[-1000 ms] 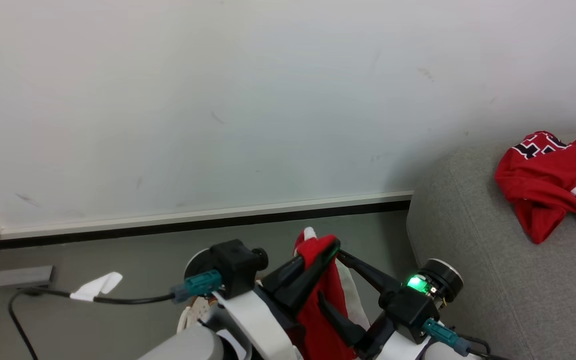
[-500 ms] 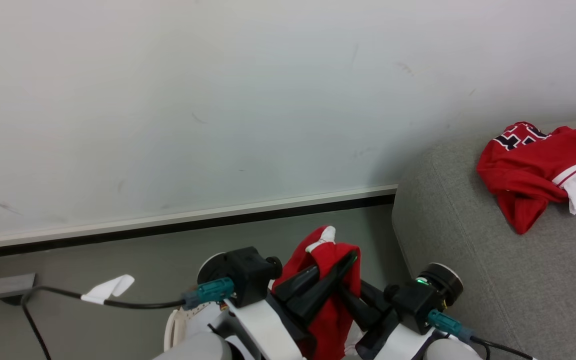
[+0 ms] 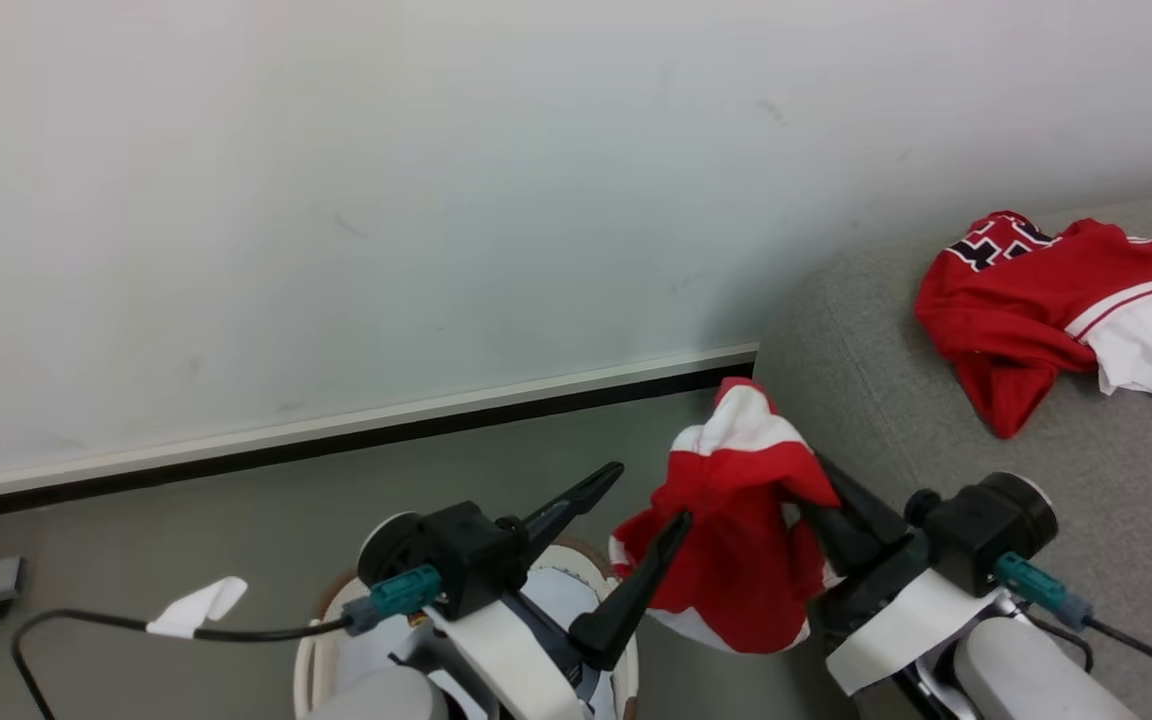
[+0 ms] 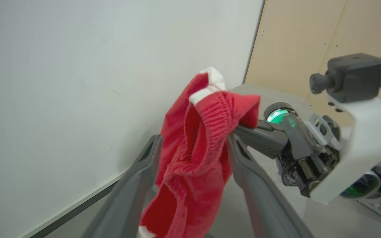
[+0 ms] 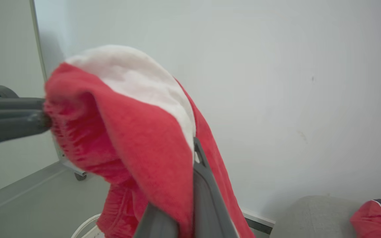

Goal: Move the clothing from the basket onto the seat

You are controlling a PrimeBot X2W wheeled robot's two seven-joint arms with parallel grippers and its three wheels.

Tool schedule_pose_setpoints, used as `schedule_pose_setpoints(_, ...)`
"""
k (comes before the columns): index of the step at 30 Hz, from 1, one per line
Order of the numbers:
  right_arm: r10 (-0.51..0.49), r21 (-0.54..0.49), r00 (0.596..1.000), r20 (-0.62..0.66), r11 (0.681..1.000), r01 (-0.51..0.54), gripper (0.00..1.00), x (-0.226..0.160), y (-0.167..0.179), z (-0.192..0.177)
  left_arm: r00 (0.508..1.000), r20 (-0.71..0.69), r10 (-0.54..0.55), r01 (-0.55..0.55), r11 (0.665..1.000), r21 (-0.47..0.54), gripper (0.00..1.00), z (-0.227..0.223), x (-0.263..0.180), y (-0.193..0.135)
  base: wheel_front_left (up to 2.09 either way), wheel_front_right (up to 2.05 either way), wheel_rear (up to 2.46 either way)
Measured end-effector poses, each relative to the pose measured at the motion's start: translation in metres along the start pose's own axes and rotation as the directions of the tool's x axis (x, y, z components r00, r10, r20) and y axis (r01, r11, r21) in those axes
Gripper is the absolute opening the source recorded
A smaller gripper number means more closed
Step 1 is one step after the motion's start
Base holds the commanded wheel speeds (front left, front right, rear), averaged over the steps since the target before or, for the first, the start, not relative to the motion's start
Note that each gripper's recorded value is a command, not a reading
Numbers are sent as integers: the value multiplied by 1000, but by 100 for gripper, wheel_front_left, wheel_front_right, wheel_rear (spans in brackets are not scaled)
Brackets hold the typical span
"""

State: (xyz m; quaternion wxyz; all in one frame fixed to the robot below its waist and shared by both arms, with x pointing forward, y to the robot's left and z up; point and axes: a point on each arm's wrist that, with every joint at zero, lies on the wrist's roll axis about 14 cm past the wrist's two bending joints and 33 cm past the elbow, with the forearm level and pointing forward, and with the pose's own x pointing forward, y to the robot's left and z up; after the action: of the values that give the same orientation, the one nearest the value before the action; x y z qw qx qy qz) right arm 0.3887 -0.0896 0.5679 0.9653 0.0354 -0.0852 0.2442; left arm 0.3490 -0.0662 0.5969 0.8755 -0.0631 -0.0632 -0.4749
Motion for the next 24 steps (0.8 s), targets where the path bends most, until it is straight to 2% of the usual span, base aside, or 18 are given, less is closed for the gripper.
schedule_pose_setpoints(8,-188,-53,981,46,980,190,0,-29,-63,20,998,-12,-68,68,997,-29,100,-19,19,-14,0,0,0)
schedule_pose_setpoints(16,-371,-92,925,80,921,377,0,-72,-117,34,986,-21,-166,164,984,-74,100,-35,41,-34,0,0,0)
schedule_pose_setpoints(24,-485,-128,871,75,862,491,0,-87,-158,32,980,-25,-195,191,975,-117,100,-52,55,-32,0,0,0)
